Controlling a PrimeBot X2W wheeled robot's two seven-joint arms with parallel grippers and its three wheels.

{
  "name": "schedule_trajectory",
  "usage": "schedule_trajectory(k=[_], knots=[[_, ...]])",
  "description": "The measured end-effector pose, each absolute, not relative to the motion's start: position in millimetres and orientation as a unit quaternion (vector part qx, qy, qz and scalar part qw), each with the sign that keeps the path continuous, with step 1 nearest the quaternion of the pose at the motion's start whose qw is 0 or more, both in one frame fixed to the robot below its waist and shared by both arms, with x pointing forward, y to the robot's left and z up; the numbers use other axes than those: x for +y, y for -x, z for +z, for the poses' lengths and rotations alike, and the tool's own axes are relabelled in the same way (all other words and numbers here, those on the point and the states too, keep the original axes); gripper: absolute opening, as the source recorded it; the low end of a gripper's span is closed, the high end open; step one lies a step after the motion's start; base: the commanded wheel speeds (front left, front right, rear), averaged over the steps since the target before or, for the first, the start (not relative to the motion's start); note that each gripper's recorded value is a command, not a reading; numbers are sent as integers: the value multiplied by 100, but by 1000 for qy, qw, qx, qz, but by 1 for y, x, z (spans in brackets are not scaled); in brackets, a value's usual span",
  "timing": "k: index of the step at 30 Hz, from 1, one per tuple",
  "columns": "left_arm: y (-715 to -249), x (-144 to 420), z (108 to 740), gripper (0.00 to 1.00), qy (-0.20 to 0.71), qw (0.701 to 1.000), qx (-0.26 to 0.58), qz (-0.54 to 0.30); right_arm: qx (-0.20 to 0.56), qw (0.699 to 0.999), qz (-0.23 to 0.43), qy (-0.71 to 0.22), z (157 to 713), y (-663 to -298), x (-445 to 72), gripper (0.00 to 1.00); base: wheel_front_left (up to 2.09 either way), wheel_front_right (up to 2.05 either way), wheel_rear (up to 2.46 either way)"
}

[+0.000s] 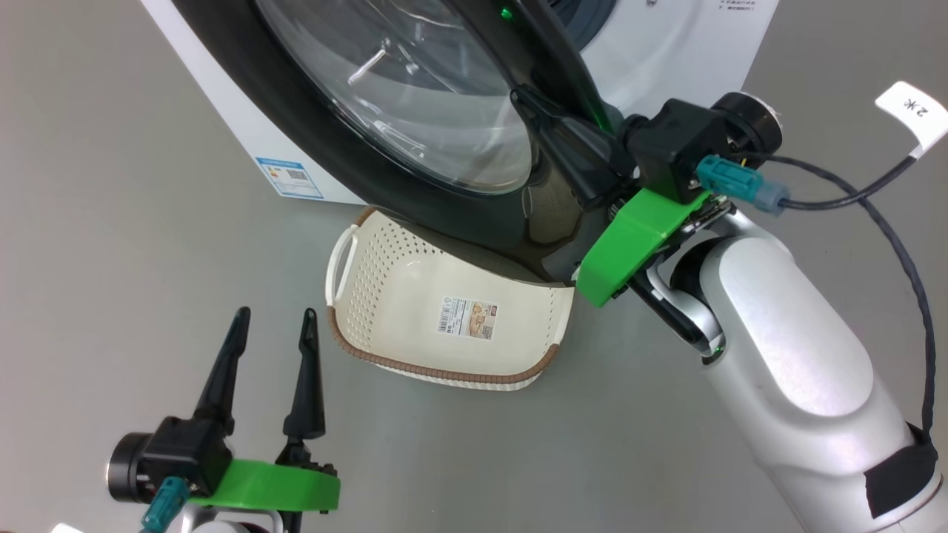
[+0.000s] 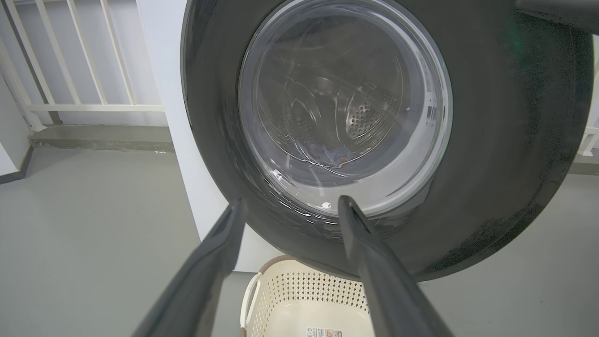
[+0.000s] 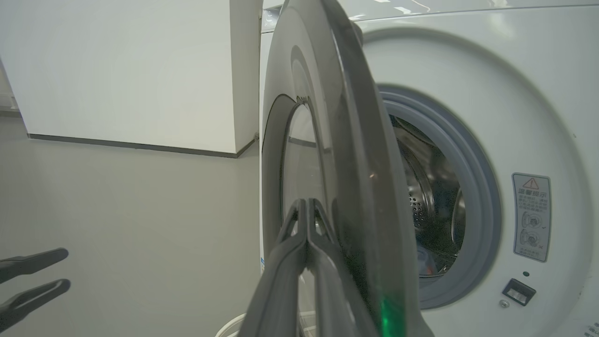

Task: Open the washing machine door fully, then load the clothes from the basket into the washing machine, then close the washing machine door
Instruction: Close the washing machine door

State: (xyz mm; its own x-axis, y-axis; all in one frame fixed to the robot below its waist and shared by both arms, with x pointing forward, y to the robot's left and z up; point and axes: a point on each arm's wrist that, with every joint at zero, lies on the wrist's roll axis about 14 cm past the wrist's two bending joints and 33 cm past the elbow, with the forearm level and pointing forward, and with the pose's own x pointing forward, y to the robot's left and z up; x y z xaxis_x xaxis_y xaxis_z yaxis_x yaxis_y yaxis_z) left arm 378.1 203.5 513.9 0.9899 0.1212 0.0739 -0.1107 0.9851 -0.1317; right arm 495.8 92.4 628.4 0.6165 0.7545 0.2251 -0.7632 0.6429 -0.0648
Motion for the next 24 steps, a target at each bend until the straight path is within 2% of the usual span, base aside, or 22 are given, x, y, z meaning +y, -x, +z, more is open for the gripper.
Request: schedule_trajectory(k=[12,24], knots=[[-378,203,513,100,64,995,-40,58,-89,906,413,-30,615,-515,91,0,0,0,0],[-389,198,506,100,68,996,-33,55,-93,926,367,-8,620,-578,70,0,0,0,0]])
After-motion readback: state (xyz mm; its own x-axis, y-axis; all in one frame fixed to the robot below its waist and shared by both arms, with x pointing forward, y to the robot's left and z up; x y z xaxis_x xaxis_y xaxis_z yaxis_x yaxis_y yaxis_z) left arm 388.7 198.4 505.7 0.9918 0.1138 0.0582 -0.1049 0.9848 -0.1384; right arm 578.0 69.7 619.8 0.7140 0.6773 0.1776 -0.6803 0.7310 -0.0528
